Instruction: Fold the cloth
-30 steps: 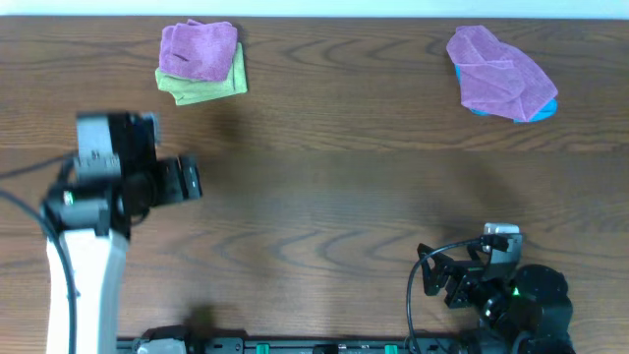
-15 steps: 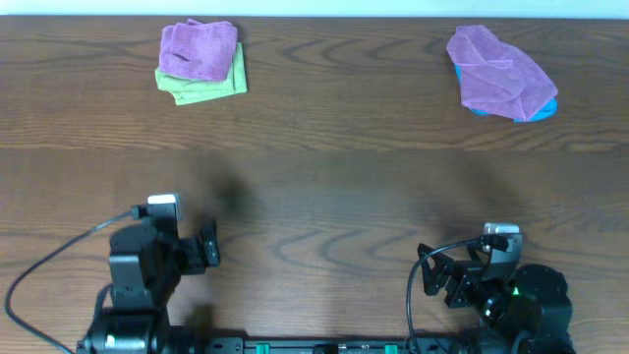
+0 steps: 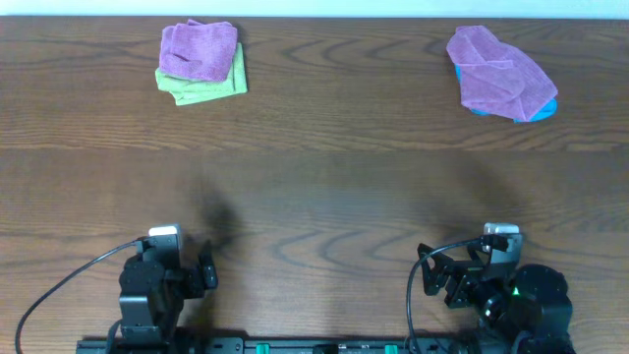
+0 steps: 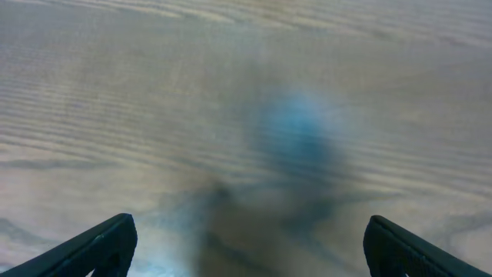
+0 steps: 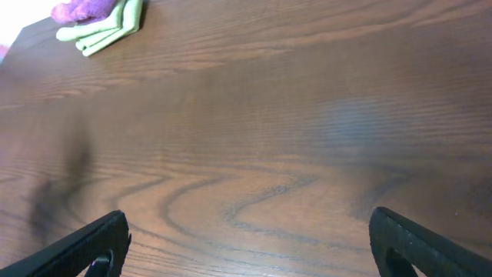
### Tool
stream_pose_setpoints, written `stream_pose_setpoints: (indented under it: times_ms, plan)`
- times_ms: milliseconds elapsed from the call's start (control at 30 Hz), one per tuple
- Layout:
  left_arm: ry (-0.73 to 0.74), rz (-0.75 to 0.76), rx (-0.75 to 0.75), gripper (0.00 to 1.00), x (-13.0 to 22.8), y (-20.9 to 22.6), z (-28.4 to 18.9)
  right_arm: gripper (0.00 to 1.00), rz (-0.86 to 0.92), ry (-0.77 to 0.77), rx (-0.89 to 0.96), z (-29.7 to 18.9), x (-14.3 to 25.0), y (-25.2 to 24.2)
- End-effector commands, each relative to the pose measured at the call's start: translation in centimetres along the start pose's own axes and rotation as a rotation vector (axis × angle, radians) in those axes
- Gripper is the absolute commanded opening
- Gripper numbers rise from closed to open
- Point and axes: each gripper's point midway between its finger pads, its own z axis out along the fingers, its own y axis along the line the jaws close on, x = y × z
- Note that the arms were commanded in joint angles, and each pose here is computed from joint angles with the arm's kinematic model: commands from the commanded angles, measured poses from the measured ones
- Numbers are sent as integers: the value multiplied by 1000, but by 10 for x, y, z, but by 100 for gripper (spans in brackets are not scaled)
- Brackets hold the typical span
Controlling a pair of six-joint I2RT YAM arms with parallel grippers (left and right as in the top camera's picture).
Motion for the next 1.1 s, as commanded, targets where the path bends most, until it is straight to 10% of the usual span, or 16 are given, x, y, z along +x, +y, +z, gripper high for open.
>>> stream_pose_setpoints:
  times_ms: [0, 1067]
  plan:
    - [-7, 29, -25, 95, 5, 5, 1, 99, 16, -8, 5, -1, -1, -1]
    - [44, 106, -39, 95, 37, 9, 17, 99, 16, -8, 5, -1, -1, -1]
